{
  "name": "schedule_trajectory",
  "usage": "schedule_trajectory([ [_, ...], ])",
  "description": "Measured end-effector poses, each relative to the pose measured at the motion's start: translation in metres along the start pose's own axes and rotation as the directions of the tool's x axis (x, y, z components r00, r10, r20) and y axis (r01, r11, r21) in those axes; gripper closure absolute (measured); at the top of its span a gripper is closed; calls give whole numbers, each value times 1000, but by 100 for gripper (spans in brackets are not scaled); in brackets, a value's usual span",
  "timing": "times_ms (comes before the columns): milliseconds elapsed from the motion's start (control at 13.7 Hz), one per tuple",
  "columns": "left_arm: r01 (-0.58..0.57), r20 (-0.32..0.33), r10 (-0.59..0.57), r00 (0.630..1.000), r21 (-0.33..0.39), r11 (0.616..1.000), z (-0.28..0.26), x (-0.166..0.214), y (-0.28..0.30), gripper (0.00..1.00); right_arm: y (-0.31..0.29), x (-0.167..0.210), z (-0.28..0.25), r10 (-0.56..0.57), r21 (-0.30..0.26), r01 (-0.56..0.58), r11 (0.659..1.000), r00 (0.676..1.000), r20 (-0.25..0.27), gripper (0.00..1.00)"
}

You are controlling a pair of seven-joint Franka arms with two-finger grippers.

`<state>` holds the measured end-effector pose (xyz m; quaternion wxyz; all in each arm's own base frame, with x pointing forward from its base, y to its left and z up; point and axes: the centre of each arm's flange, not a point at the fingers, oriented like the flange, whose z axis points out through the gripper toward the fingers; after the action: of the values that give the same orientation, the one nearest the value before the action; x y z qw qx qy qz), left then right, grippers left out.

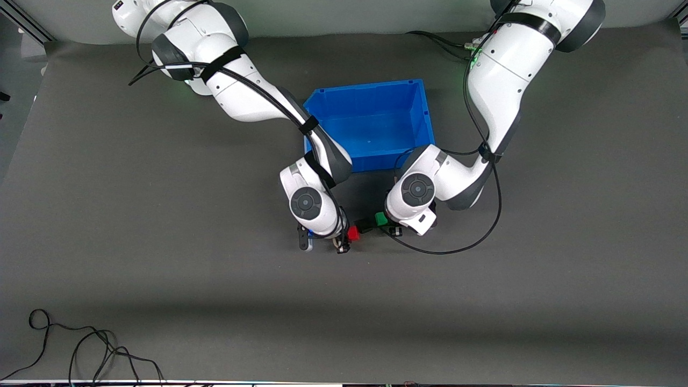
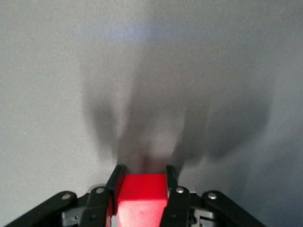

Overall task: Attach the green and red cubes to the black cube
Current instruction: 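Press the red and green cubes against the black cube with both grippers, then open both grippers and lift them away from the joined cubes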

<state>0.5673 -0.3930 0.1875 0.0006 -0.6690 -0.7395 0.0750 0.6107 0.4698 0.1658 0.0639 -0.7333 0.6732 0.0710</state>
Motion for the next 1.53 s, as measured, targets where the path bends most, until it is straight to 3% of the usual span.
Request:
schedule_trajectory([
  [801,-2,13,2,1000,-33,999,4,-4,15,63,2,-5,1,-12,5,12,1000,1000,-5,61],
  [947,-10,3,10,1000,-47,999,4,-2,19,49,2,-5,1,-12,5,12,1000,1000,-5,61],
  [1238,-11,-2,11,1000,-74,997,-5,1,29,7,2,-5,2,-12,5,12,1000,1000,-5,58],
  [1311,-6,-3,5,1000,-83,997,-9,3,34,0,2,-5,2,-12,5,12,1000,1000,-5,52],
  [1530,32,-44,-37,998,-113,993,-43,25,69,0,-4,-5,-6,-13,22,13,1000,1000,-4,20],
])
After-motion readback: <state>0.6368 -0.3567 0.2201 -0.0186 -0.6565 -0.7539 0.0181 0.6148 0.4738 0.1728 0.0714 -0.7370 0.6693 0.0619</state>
